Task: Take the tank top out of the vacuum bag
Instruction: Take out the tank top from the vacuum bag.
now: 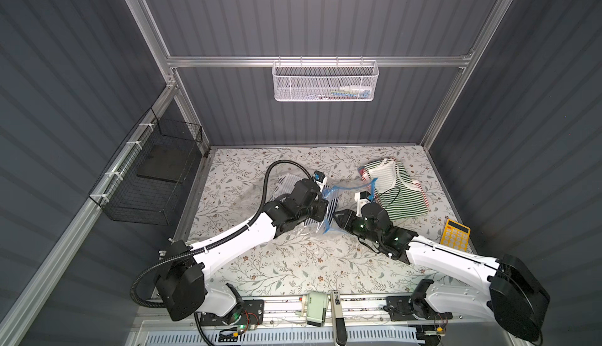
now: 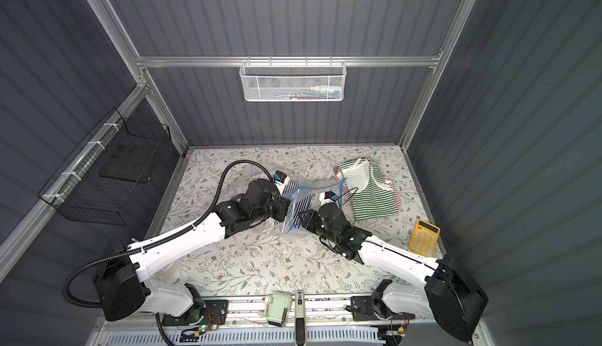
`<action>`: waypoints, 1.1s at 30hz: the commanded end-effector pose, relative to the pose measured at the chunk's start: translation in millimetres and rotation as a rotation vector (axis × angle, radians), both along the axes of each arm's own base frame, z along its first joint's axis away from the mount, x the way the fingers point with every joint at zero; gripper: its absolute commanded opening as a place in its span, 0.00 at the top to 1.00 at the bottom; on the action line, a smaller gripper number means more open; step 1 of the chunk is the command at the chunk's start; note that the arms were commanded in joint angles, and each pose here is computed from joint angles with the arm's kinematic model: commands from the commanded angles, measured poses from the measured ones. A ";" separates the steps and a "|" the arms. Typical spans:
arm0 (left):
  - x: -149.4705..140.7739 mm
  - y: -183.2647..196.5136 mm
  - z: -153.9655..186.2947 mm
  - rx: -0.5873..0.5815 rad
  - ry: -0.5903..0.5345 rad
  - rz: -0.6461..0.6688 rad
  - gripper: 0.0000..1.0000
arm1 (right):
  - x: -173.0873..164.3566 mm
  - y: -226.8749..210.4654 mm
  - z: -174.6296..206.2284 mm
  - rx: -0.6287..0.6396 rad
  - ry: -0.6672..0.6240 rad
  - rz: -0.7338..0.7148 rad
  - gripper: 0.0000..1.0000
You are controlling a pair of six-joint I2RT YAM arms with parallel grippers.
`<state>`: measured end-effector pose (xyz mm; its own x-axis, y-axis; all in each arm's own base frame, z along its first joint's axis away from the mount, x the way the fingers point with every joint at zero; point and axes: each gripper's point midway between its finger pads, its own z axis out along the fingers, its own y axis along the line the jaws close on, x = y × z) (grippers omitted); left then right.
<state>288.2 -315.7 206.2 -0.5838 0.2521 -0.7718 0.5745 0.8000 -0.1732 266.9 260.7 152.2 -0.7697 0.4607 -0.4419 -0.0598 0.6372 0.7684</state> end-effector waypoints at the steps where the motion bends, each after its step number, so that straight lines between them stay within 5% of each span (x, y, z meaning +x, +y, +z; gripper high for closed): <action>1: 5.3 -2.0 11.5 -0.001 -0.017 0.016 1.00 | 0.4 4.0 -7.8 -0.002 0.010 0.002 0.69; 13: -4.6 -5.9 32.5 -0.087 -0.034 -0.024 1.00 | 7.5 42.7 -37.9 0.019 0.135 0.117 0.75; 27: -38.9 -24.2 34.7 -0.199 -0.044 -0.234 1.00 | 28.3 -3.1 -88.3 -0.016 0.492 0.031 0.69; 33: -31.5 -24.1 27.0 -0.183 -0.025 -0.183 1.00 | 40.7 4.5 -95.0 -0.024 0.489 0.050 0.69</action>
